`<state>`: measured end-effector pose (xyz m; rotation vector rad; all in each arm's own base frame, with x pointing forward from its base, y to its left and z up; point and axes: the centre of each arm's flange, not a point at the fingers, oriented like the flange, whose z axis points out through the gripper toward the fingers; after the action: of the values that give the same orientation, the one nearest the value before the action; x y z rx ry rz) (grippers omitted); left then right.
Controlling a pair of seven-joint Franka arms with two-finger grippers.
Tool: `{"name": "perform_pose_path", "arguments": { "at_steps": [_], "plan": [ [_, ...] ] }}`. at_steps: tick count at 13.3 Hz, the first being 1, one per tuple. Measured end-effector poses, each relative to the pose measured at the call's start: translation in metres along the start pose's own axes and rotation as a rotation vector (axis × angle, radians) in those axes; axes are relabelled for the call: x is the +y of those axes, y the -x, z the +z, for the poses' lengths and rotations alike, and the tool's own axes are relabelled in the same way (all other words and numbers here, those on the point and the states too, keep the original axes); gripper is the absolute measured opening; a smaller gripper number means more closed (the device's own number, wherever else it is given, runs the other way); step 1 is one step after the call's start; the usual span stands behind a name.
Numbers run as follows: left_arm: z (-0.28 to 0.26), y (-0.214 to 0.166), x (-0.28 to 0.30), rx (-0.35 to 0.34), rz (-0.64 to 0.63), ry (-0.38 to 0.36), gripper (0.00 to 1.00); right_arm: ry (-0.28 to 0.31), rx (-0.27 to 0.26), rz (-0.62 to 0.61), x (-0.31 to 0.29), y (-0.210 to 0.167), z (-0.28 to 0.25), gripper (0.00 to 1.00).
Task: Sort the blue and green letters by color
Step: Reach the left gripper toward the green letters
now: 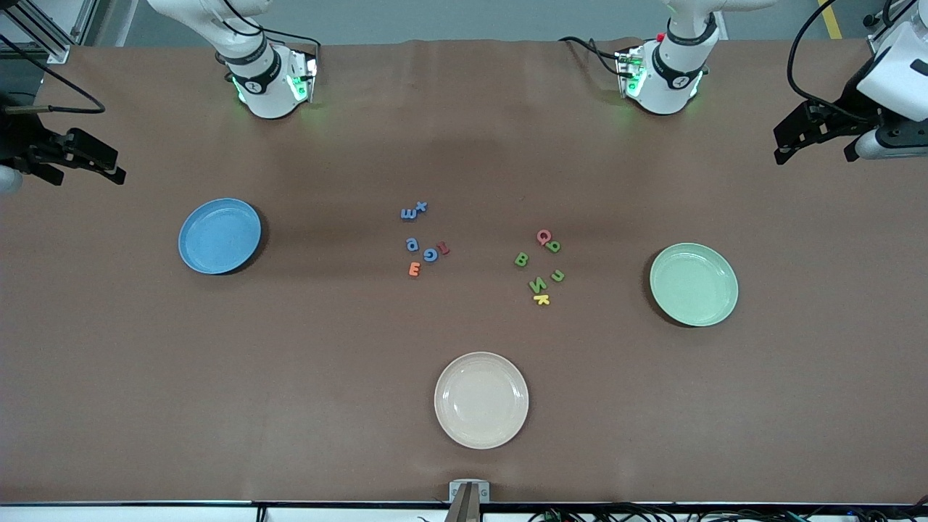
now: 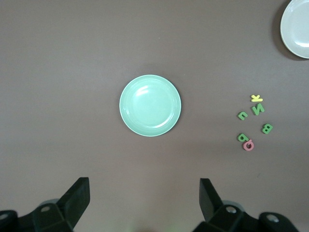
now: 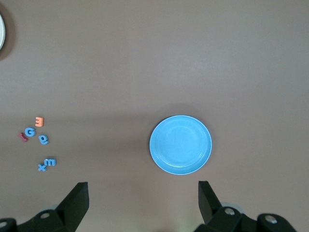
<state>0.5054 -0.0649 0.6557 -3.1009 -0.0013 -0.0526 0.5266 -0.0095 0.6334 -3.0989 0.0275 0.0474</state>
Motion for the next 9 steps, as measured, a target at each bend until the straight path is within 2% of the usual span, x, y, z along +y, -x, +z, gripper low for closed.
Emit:
{"name": "perform_pose_path", "arguments": {
  "at_steps": [5,9],
  "plan": [
    [0.003,-0.001,0.0,-0.01,-0.001,-0.001,1.0,0.0,-0.003,-0.029,0.005,0.0,0.001,1.0],
    [0.04,-0.022,0.008,-0.07,-0.005,0.036,1.0,0.0,-0.006,-0.033,0.006,0.0,0.003,1.0]
  ]
}}
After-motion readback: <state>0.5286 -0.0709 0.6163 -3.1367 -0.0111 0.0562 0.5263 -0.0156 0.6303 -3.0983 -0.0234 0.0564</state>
